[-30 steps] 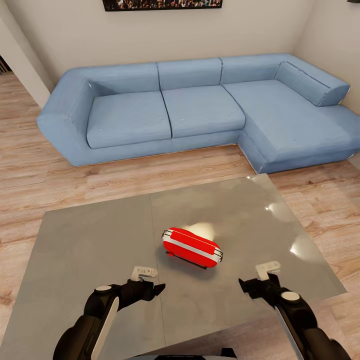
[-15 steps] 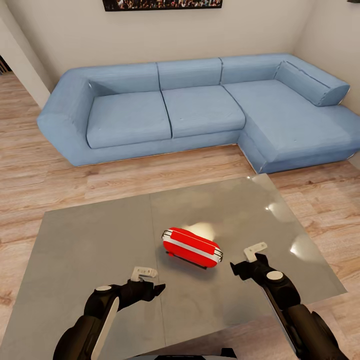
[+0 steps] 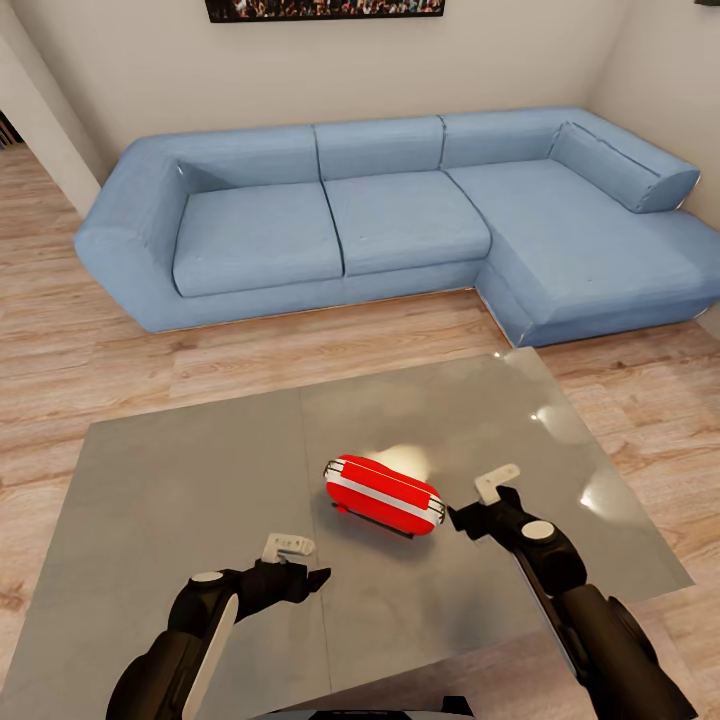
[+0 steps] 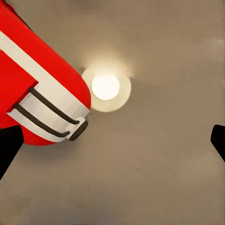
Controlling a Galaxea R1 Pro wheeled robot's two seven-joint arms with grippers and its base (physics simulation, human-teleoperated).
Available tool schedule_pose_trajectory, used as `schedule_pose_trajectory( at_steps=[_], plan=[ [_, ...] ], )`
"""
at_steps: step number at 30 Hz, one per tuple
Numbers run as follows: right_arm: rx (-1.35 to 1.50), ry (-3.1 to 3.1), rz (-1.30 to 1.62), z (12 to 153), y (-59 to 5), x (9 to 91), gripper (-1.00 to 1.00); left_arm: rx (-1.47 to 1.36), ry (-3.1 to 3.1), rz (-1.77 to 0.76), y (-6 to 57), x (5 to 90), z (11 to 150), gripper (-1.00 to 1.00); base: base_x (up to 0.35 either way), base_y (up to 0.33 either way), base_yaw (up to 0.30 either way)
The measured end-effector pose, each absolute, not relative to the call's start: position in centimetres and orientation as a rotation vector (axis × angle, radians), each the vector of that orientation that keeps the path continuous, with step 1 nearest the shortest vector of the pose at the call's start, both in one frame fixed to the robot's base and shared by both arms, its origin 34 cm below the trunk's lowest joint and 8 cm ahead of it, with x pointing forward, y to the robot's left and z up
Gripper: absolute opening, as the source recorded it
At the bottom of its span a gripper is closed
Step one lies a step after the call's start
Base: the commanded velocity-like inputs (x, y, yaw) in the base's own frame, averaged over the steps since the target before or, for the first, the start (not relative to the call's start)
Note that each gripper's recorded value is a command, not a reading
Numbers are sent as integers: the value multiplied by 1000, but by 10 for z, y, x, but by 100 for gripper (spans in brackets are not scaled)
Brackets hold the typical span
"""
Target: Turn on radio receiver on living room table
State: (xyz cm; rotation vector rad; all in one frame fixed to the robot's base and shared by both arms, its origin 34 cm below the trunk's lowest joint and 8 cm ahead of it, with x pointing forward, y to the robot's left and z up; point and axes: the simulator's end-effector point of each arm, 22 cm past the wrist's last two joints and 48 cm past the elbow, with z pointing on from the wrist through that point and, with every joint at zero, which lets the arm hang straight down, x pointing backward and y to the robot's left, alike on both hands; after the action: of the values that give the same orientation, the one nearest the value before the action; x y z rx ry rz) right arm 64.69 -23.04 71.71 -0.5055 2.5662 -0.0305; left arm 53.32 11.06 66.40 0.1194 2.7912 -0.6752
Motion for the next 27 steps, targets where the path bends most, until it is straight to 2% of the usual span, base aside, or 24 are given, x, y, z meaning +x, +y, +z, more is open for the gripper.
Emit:
schedule_pose_trajectory(
  at_steps=[10, 18, 27],
  plan=[
    [-499, 2536, 29, 729, -213, 668, 100, 120, 2791, -675, 111, 533, 664, 100, 0, 0, 0],
    [-567, 2568, 189, 737, -157, 672, 100, 120, 2790, -675, 111, 533, 664, 100, 0, 0, 0],
    [-620, 2566, 248, 739, -137, 668, 100, 121, 2788, -676, 111, 534, 664, 100, 0, 0, 0]
  ],
)
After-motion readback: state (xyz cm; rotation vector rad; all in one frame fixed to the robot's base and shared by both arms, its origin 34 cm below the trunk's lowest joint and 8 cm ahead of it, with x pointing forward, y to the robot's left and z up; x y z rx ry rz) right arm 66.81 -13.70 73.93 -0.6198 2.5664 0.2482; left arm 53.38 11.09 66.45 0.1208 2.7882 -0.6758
